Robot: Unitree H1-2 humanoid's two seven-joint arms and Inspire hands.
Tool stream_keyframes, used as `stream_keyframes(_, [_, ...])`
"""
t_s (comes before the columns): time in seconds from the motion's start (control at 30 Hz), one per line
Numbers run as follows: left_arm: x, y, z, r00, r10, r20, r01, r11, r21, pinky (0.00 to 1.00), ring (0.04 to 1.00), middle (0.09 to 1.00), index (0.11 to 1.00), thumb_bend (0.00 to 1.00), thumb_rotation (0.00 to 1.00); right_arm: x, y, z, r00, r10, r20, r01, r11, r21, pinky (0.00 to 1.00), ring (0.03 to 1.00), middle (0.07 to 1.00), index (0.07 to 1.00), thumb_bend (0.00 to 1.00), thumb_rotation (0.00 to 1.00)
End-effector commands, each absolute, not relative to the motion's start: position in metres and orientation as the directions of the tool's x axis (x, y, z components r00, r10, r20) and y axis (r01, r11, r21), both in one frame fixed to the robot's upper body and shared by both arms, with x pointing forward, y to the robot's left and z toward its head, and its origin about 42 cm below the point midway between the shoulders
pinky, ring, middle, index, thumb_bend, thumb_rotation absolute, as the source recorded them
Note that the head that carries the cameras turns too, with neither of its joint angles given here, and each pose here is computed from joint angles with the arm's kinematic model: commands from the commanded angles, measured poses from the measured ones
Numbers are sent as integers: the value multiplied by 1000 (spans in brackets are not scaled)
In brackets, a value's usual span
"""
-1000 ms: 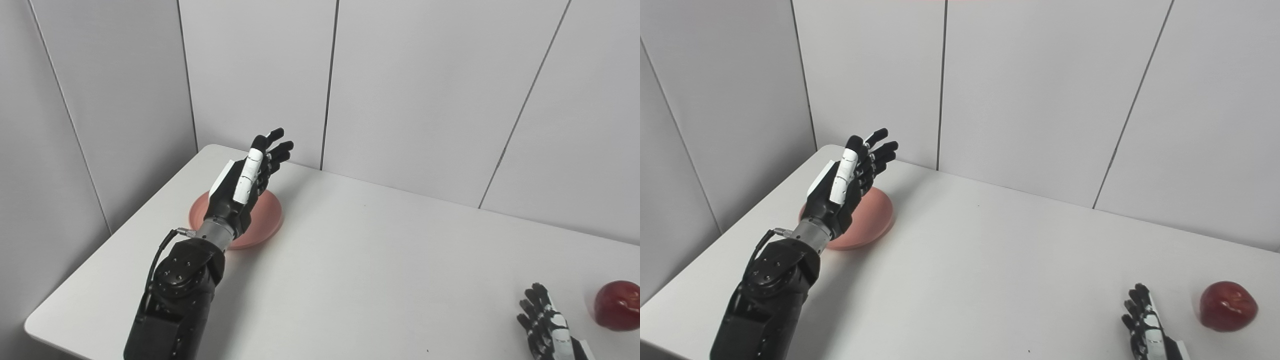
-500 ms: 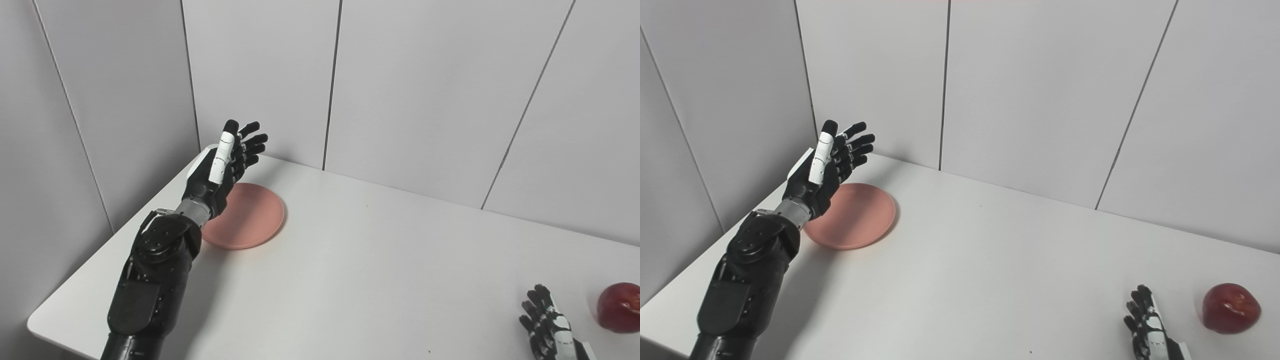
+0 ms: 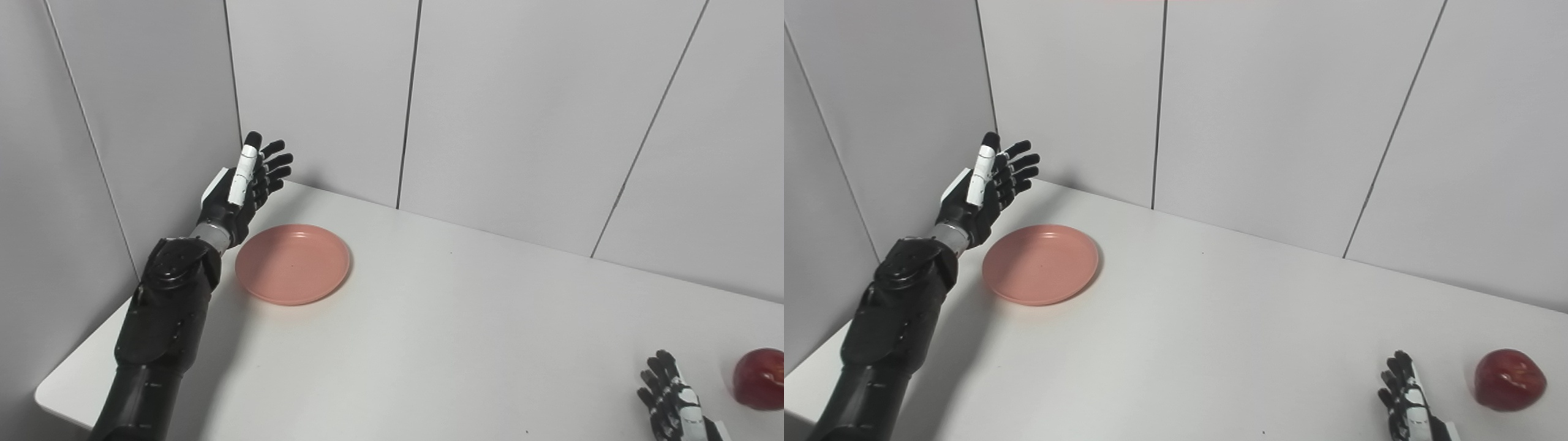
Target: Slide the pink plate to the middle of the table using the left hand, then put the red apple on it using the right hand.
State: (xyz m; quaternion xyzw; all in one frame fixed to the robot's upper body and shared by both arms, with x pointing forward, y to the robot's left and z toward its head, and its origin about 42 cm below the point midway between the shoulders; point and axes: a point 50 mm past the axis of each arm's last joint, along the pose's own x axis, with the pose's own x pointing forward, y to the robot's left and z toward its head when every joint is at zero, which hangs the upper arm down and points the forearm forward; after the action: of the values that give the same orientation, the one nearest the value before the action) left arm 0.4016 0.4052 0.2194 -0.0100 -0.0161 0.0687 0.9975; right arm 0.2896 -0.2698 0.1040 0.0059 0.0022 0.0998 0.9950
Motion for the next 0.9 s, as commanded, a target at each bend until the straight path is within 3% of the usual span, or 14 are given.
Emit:
stream_keyframes(0.0, [415, 418, 260, 977, 127, 169, -129, 992, 0, 952, 913, 900, 888, 890, 1000, 278, -265, 86, 977, 205, -49, -203, 978, 44, 1000, 1000, 1000, 999, 865, 1000])
stream_keyframes(0.37, [430, 443, 255, 974, 176, 145, -177, 984, -5, 914, 859, 866, 887, 895, 1000, 275, -265, 87, 977, 208, -46, -206, 978, 39, 1000, 1000, 1000, 1000, 849, 1000])
stream_keyframes(0.63, [439, 460, 238, 965, 246, 90, -244, 969, -32, 927, 875, 867, 896, 919, 1000, 274, -266, 87, 978, 205, -45, -203, 978, 39, 1000, 1000, 1000, 1000, 857, 1000])
stream_keyframes(0.87, [437, 472, 217, 957, 287, 49, -284, 958, -48, 940, 887, 859, 887, 871, 1000, 273, -267, 88, 977, 206, -49, -205, 978, 33, 1000, 1000, 1000, 1000, 856, 1000])
